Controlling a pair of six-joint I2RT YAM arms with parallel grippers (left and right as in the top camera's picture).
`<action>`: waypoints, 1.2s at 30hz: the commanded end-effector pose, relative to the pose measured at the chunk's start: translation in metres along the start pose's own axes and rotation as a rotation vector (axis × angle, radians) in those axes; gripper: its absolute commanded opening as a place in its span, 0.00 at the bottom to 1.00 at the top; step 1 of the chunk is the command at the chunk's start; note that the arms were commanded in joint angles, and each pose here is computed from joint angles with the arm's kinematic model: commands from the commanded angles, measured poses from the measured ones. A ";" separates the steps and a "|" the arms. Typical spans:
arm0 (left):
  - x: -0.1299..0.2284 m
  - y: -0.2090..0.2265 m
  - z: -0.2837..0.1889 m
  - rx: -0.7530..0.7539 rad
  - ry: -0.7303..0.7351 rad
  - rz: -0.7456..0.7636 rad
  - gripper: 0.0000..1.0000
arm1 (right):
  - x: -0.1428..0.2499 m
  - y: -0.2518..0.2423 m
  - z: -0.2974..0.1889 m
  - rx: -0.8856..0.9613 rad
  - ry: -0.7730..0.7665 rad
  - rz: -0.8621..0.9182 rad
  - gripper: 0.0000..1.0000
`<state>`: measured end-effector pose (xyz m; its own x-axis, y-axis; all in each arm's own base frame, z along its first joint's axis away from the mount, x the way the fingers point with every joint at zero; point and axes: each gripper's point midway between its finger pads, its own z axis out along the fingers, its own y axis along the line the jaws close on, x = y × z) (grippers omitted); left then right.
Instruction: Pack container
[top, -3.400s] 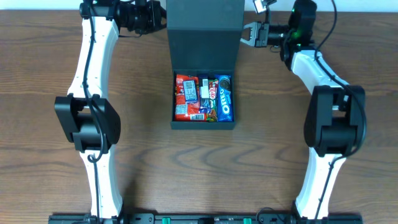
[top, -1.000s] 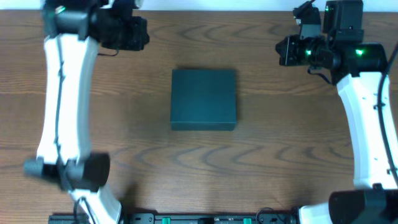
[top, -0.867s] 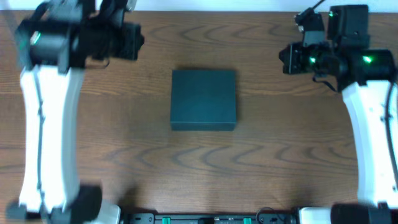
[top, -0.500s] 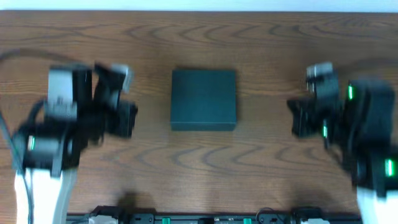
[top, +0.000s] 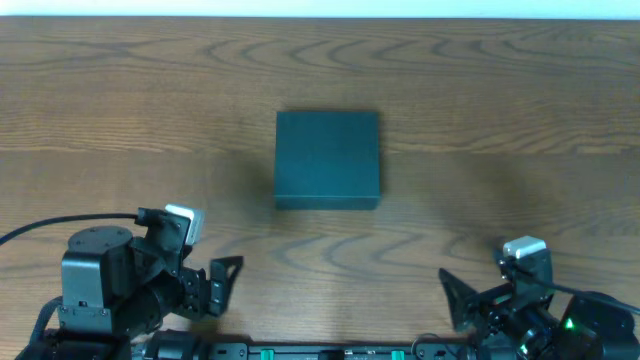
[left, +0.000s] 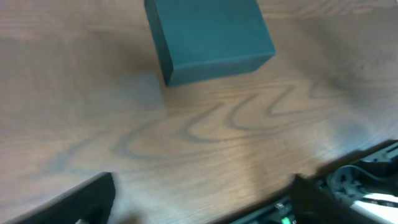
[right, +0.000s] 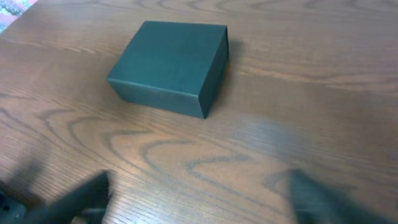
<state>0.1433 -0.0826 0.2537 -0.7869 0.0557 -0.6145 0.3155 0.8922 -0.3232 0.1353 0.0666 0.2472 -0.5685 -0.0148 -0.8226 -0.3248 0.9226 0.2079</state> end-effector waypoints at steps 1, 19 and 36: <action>0.006 -0.001 0.000 0.006 0.023 -0.040 0.95 | 0.002 0.001 0.000 -0.008 0.004 0.016 0.99; 0.008 -0.002 -0.001 0.010 0.020 -0.031 0.95 | 0.002 0.001 0.000 -0.008 0.006 0.016 0.99; -0.006 0.078 0.015 -0.371 -0.397 0.092 0.95 | 0.002 0.001 0.000 -0.008 0.005 0.016 0.99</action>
<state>0.1750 -0.0354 0.2436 -0.4780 0.0323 -0.8778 0.1845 0.9807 -0.0644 0.1353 0.0665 0.2459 -0.5743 -0.0091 -0.8186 -0.3199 0.9229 0.2142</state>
